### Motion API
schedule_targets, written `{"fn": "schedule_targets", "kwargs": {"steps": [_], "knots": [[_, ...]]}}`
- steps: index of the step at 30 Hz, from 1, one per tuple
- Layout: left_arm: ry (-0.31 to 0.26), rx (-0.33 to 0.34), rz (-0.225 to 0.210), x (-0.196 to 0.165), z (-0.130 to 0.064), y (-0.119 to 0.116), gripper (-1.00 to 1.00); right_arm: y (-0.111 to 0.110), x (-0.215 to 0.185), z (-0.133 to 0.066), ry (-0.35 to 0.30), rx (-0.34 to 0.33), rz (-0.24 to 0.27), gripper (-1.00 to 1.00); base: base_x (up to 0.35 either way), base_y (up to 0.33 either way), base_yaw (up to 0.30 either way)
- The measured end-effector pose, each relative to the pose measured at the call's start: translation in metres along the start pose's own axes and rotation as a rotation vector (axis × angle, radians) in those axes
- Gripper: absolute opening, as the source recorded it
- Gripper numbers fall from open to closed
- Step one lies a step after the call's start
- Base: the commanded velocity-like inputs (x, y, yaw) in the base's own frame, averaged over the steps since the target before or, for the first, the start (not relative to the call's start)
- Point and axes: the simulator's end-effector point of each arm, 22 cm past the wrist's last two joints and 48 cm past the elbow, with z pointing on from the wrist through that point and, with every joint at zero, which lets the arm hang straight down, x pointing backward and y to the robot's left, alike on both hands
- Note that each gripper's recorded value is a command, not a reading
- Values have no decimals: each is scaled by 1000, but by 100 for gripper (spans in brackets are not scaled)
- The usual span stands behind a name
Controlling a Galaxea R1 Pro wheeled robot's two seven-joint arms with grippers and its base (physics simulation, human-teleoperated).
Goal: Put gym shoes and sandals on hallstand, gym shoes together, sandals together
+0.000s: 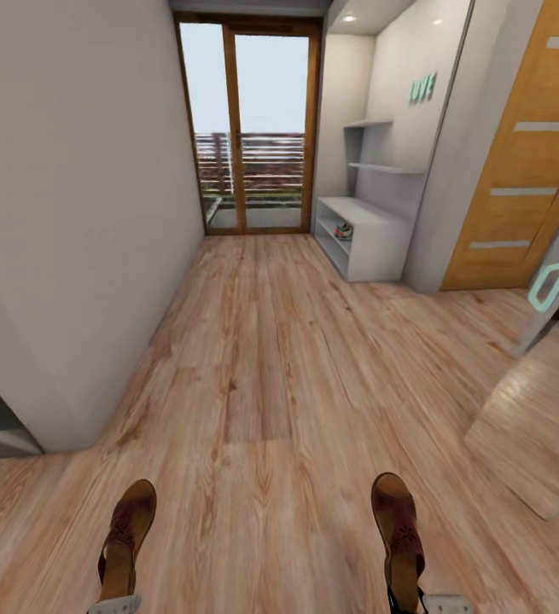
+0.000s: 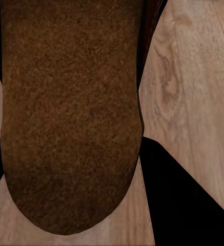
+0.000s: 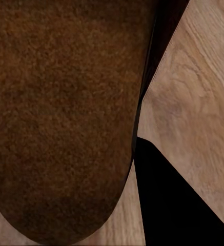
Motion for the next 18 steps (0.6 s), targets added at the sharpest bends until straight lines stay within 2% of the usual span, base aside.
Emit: {"fn": "schedule_targets", "kwargs": {"steps": [18], "knots": [[0,0,0,0,0,0,-100,0,0,0,1,0,0,-100,339,0,0]]}}
